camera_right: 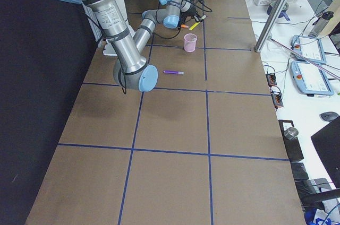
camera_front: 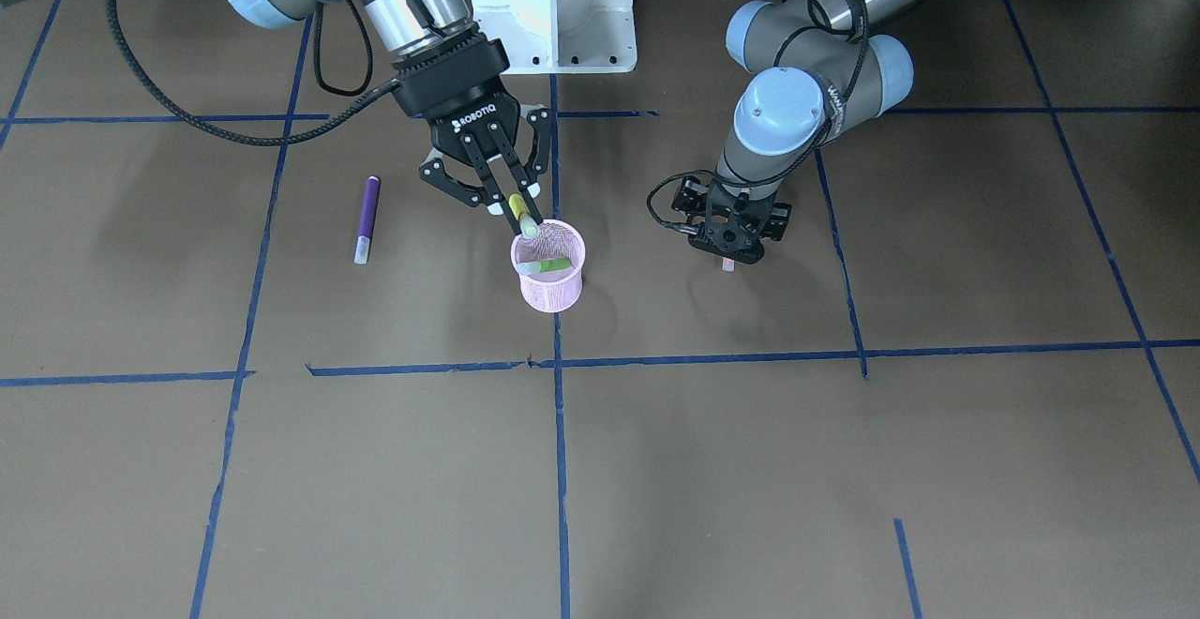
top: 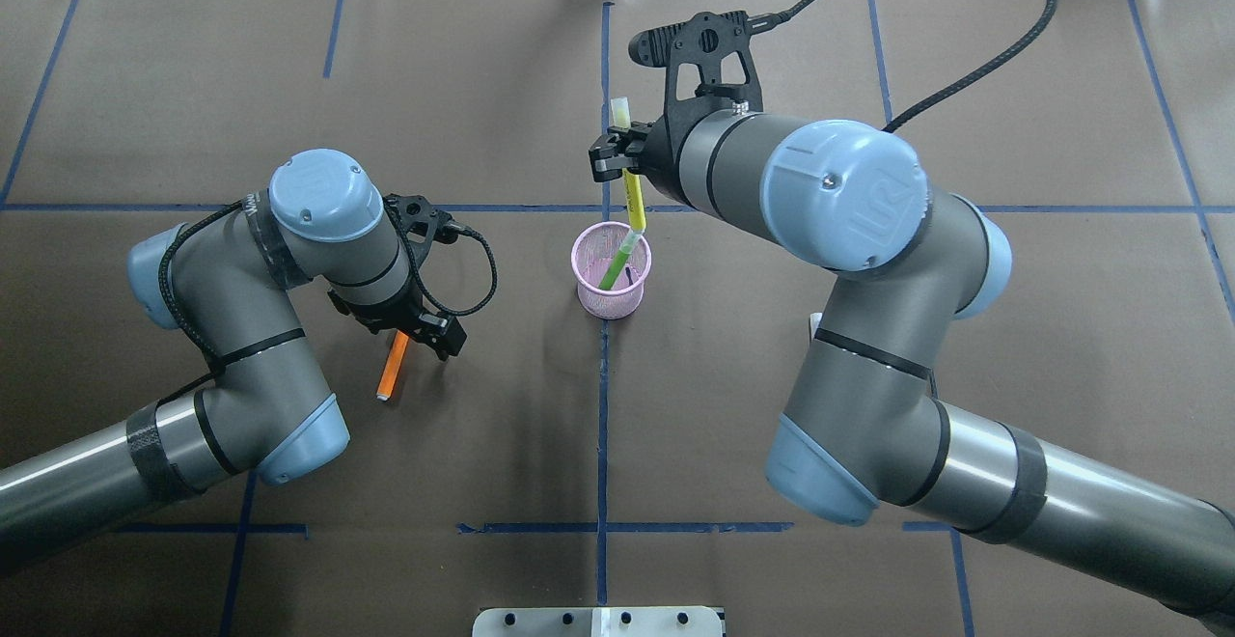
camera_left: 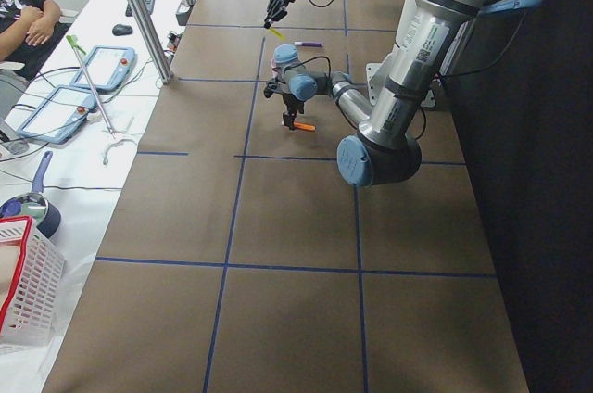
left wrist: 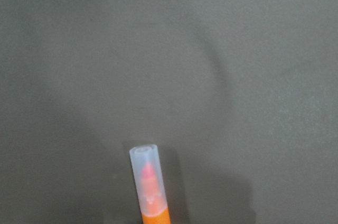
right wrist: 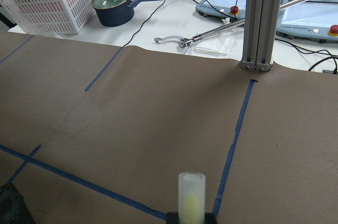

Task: Collect pens into pen holder
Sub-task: 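Lower the yellow highlighter into the cup with the right gripper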

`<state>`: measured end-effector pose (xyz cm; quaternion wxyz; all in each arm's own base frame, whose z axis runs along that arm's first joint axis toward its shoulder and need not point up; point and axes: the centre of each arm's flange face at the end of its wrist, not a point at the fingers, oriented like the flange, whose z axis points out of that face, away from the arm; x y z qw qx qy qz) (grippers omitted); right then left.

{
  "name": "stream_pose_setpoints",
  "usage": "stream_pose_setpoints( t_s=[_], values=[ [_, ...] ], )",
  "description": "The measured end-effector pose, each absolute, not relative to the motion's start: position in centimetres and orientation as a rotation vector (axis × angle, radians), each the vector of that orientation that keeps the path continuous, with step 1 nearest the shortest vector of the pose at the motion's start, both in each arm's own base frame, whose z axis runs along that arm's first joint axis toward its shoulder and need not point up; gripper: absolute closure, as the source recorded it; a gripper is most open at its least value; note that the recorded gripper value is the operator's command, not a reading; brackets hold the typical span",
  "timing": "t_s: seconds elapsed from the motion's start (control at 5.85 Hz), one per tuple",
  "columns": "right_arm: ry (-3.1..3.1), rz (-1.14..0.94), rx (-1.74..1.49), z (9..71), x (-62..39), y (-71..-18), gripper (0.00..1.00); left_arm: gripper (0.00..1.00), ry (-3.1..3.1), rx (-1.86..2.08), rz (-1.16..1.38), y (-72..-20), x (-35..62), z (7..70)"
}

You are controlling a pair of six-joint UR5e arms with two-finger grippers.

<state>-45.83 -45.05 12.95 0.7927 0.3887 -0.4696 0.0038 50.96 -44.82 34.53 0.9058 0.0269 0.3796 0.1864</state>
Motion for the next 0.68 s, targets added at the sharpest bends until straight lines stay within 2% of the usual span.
stream_pose_setpoints(
  t_s=[0.34, 0.68],
  values=[
    [-1.008, 0.039, 0.854, 15.3, -49.7, -46.0, 1.0, 0.0, 0.784, 0.056, 0.387, -44.8, 51.0, 34.5],
    [-1.024, 0.043, 0.85, 16.9, -52.6, -44.7, 1.0, 0.0, 0.784, 0.056, 0.388, -44.8, 51.0, 34.5]
  ],
)
